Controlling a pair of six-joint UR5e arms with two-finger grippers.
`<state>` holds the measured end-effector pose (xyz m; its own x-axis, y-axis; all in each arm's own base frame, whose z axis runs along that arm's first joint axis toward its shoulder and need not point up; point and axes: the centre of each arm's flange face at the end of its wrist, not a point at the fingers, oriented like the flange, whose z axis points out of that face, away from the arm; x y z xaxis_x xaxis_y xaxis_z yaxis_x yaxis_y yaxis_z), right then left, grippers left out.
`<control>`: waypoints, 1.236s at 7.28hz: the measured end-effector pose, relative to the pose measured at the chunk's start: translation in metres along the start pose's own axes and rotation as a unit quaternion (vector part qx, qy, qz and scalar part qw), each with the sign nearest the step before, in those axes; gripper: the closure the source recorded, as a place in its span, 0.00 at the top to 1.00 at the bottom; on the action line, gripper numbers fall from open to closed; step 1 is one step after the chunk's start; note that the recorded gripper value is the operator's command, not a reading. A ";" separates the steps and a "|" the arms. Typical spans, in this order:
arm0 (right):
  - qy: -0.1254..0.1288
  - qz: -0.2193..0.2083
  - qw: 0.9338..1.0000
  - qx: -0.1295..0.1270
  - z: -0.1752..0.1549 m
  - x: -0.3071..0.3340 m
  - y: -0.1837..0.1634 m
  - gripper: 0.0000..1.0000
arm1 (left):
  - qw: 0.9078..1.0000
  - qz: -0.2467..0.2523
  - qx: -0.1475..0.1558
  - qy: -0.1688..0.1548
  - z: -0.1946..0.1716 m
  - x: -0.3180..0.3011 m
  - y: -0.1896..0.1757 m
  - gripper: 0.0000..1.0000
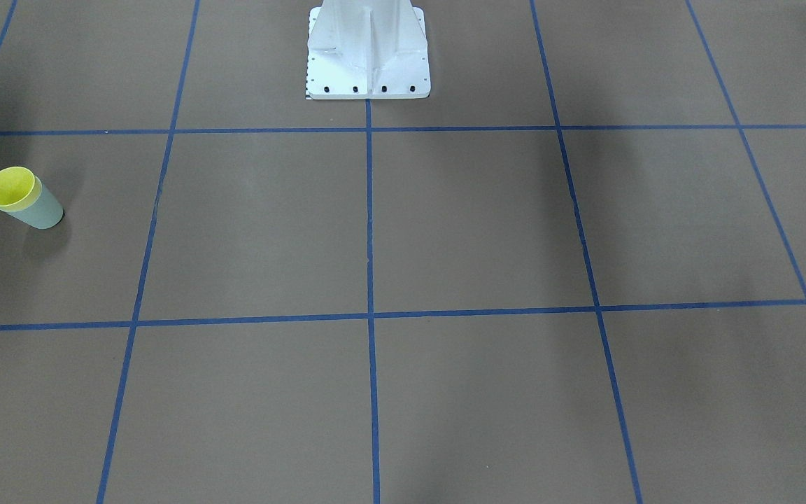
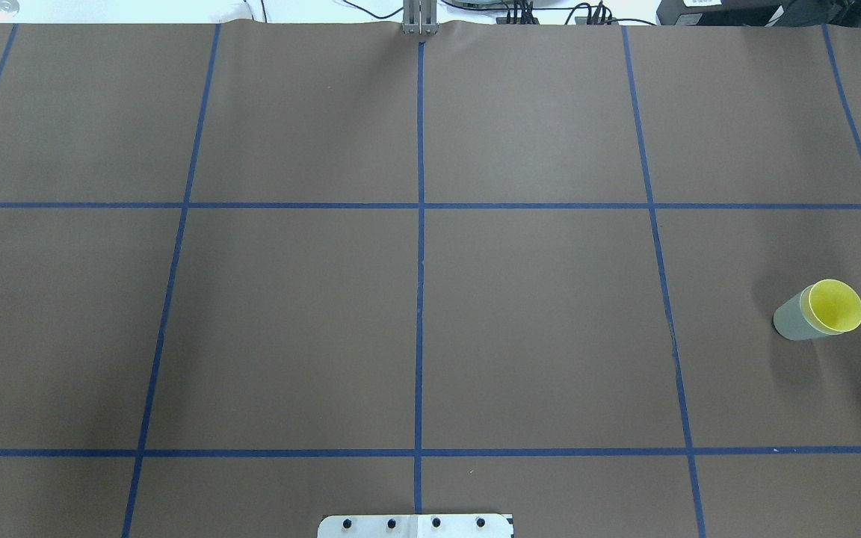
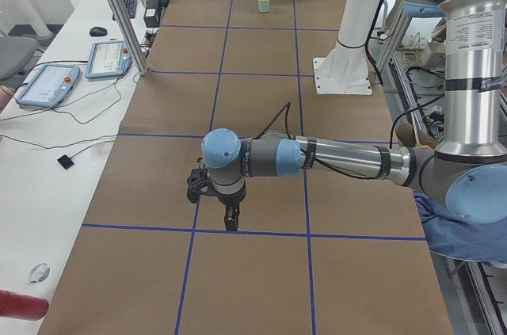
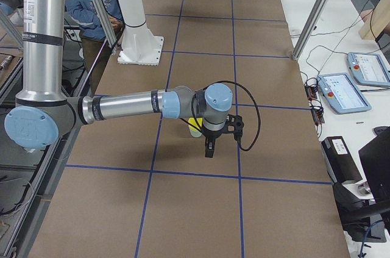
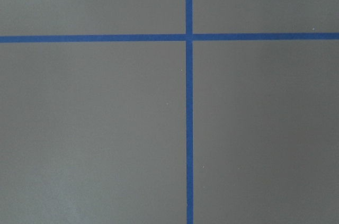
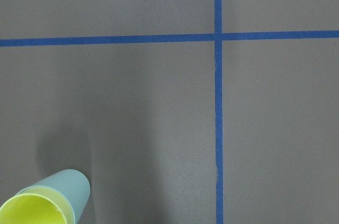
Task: Transfer and stack yellow cup on green cup
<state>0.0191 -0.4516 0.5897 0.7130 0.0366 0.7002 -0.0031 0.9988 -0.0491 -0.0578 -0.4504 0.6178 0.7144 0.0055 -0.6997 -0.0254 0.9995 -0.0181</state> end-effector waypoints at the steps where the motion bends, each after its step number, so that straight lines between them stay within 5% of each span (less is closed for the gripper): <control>1: 0.000 0.001 1.000 -0.001 0.001 0.001 0.000 1.00 | 1.000 0.000 -0.001 0.000 0.001 0.000 -0.002 1.00; 9: 0.004 0.003 1.000 0.000 0.001 0.002 -0.009 1.00 | 1.000 0.004 0.005 0.001 -0.004 0.003 0.002 1.00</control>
<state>0.0193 -0.4605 0.5922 0.7182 0.0432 0.6945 -0.0086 0.9985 -0.0532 -0.0585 -0.4489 0.6134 0.7127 0.0129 -0.7014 -0.0235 0.9997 -0.0055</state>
